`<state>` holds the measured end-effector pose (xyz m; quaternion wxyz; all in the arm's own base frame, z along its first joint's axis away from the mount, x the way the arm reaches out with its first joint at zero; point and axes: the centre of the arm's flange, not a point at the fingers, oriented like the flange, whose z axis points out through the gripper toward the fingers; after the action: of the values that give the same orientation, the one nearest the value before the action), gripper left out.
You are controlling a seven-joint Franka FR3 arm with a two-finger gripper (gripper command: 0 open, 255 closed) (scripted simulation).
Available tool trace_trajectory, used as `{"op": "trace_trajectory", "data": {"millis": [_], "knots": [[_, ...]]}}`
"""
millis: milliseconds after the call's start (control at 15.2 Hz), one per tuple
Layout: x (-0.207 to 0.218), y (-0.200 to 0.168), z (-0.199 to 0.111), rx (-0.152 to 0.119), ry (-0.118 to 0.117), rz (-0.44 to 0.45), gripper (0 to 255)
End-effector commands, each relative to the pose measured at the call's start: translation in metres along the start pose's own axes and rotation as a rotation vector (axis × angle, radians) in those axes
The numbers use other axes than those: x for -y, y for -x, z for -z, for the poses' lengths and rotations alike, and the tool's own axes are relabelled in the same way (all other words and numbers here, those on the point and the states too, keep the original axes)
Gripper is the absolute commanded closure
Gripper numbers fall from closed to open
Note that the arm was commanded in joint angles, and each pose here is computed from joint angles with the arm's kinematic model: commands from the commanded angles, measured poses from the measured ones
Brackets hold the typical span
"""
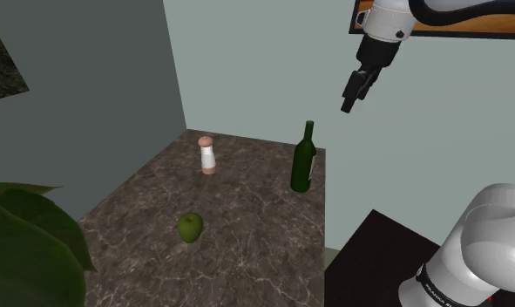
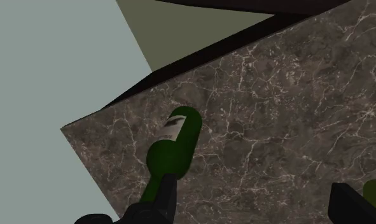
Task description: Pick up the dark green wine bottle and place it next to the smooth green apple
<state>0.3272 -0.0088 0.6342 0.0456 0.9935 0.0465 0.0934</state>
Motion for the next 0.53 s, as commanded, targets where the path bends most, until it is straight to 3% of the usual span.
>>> {"op": "trace_trajectory", "data": {"millis": [0,462], "knots": [[0.000,0.000,0.000,0.000,0.000,0.000,0],[-0.055,-0.059,-0.061,0.046,-0.056,0.043,0]]}}
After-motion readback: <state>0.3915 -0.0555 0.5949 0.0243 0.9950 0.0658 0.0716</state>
